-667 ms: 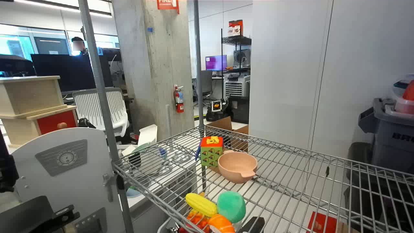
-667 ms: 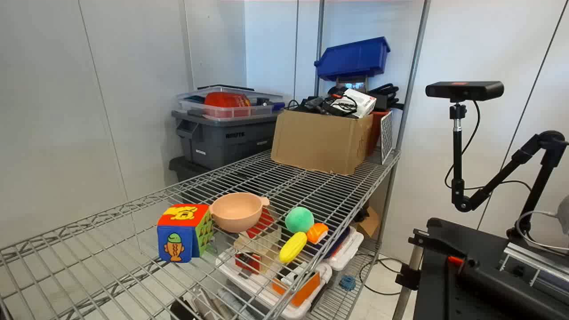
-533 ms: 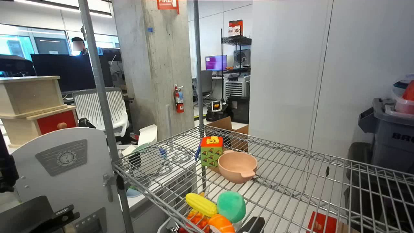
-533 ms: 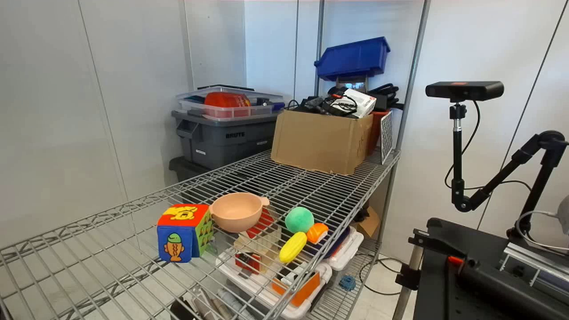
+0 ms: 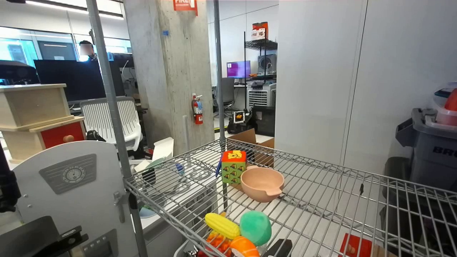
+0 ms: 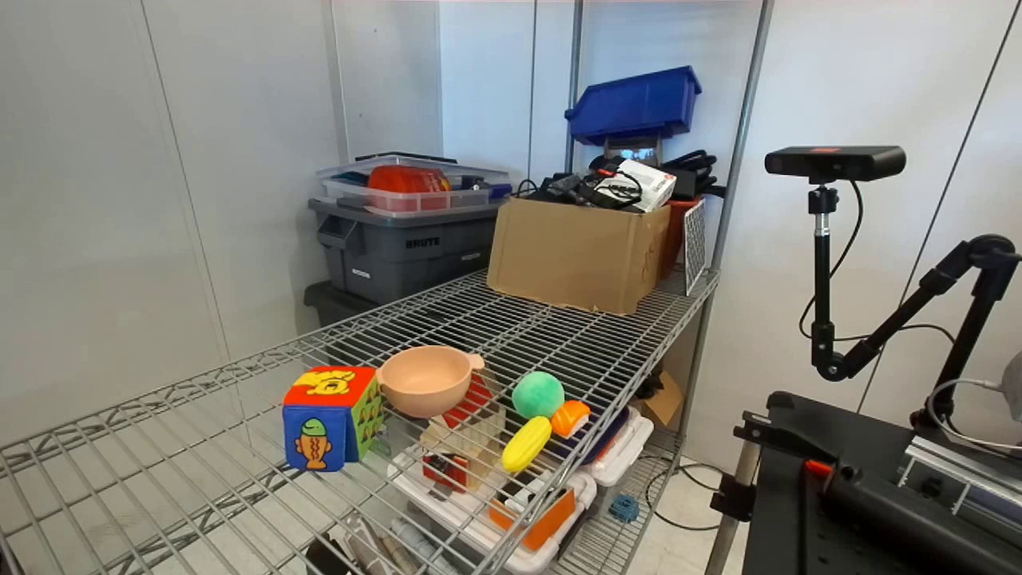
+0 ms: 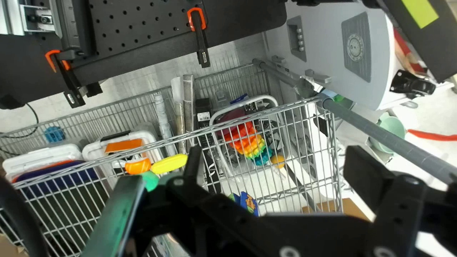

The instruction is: Put the maize cob inside the peach bowl

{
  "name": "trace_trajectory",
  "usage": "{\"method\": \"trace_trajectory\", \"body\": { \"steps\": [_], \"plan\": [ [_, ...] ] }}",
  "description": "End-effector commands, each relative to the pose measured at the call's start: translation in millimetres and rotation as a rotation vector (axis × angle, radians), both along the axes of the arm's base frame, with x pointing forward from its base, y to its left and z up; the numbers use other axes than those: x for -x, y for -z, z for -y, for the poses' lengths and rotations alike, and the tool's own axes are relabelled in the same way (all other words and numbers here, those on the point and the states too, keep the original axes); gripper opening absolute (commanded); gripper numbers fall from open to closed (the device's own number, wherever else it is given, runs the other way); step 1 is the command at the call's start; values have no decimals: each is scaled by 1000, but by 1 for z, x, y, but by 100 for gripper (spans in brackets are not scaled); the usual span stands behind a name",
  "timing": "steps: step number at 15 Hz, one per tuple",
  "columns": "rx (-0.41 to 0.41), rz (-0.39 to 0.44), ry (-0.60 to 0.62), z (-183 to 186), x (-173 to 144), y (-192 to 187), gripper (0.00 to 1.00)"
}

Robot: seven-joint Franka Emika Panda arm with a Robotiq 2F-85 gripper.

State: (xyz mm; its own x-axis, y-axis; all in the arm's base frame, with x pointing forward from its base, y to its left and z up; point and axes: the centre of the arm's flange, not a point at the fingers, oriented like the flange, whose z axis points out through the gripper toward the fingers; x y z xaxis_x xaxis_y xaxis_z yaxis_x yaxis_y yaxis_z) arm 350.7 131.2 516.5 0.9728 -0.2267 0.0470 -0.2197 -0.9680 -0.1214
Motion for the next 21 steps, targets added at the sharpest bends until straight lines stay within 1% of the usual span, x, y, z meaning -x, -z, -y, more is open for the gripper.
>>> {"method": "trace_trajectory", "body": {
  "steps": [1,5,6,9,12,13,14,17,19,21],
  "plan": [
    [-104,2,125,35,-29,15,100],
    [-180,-19,320,83,-78,54,100],
    [-189,-20,374,95,-100,70,100],
    [-187,-11,544,112,-145,114,100],
    [-163,-44,712,116,-194,164,100],
    [-148,-59,767,118,-204,177,100],
    [-128,-56,822,118,-218,194,100],
    [-54,-59,963,125,-238,228,100],
    [-13,-107,1034,128,-247,249,100],
    [19,-181,1081,132,-250,269,100]
  ]
}}
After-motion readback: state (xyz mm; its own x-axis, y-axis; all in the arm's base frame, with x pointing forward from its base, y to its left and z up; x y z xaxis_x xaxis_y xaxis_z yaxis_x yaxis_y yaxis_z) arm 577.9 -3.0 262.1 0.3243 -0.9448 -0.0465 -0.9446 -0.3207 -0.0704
